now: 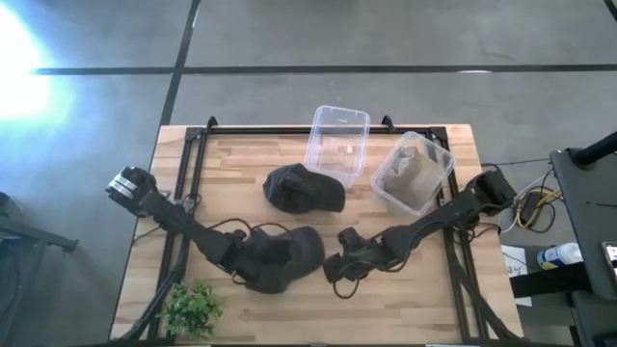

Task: Pick & Place hat
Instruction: Put the bottom black cap into the left transparent bin

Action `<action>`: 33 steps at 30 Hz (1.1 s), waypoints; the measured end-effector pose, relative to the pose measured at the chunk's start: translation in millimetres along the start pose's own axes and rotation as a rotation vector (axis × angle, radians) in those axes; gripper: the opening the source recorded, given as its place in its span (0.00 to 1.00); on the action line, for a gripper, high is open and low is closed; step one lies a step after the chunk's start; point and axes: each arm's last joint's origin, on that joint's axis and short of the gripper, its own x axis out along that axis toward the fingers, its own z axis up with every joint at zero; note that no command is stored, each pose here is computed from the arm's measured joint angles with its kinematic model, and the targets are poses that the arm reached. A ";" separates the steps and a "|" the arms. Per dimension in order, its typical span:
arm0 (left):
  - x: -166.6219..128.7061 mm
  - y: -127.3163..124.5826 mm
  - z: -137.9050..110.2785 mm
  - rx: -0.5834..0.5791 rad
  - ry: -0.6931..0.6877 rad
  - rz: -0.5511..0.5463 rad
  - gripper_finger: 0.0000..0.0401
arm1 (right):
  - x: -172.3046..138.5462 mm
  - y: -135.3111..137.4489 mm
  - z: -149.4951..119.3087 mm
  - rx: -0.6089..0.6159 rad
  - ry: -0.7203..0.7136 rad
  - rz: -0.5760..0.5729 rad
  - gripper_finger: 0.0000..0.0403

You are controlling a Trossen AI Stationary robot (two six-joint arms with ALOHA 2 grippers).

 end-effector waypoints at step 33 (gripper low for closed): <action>70.4 -14.2 1.3 -0.165 -0.084 -0.185 0.56 | 53.2 -79.2 16.5 0.013 -0.206 0.065 0.38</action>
